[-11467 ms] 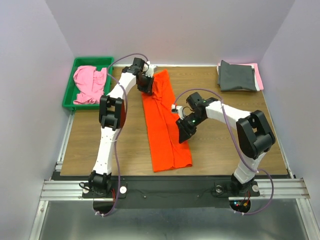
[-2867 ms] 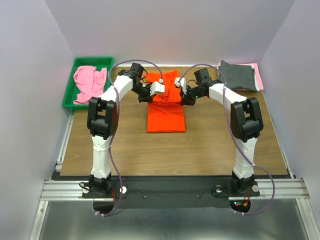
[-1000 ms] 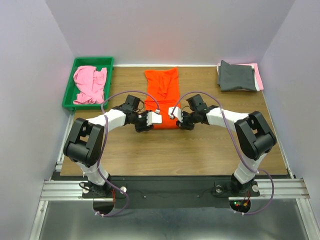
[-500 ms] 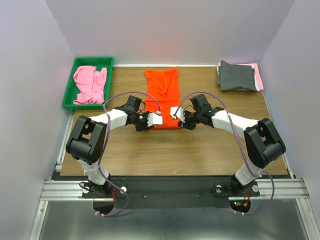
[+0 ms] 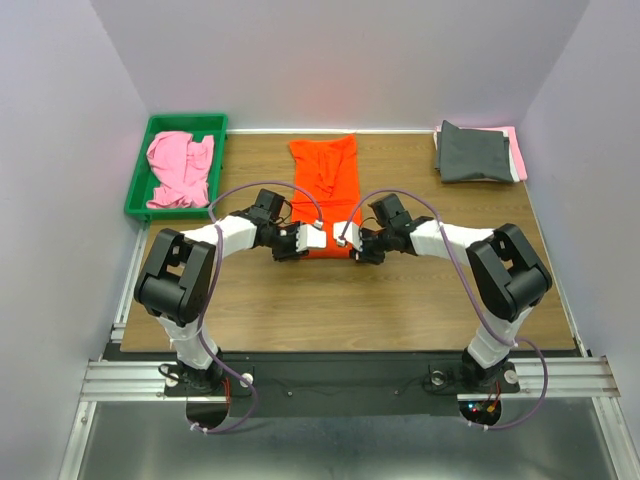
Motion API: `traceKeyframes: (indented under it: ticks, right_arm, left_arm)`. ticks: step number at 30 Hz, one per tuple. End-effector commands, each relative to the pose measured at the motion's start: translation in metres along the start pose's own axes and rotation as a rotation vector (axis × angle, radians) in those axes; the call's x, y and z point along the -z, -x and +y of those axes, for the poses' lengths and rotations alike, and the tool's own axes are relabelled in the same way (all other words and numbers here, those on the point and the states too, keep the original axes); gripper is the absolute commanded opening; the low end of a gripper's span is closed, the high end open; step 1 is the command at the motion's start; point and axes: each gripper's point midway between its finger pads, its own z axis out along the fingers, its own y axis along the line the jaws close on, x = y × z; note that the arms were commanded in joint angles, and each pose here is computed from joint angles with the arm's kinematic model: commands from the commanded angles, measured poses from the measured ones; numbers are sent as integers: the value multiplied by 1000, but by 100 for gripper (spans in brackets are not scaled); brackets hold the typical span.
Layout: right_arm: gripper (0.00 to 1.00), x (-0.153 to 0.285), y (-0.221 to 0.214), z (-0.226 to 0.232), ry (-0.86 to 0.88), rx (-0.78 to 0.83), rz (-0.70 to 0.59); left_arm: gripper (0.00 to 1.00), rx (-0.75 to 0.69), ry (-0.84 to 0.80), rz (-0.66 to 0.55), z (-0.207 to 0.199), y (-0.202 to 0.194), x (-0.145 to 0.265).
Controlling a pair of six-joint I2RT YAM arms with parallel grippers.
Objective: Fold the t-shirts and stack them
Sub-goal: Fold the tshirt
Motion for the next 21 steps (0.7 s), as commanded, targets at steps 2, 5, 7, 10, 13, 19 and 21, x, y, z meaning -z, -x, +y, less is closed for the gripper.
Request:
traceKeyframes:
  ticks: [2,5,7,10,13,19,21]
  right_arm:
    - [27,-7,-1,-3,-9,37,9]
    - [18,-6,-4,-3,-14,26,18]
    - [12,-6,-5,-3,-16,18,24]
    - [2,-7,-6,-2,-16,5,26]
    - [1,-7,-5,-3,-19,-4,24]
    - [1,-5,2,-9,-32,-23,14]
    - [1,-5,4,-10,-34,-27,10]
  left_arm:
    - [45,4,-45,-4,-10,9,10]
    - [48,19,-63,-7,-13,14,15]
    - [48,7,-67,-15,-16,17,20]
    - [48,1,-69,-10,-18,16,20]
    - [48,11,-76,-4,-18,11,15]
    - [40,33,-81,27,-13,-1,2]
    - [32,32,-83,34,-13,-3,0]
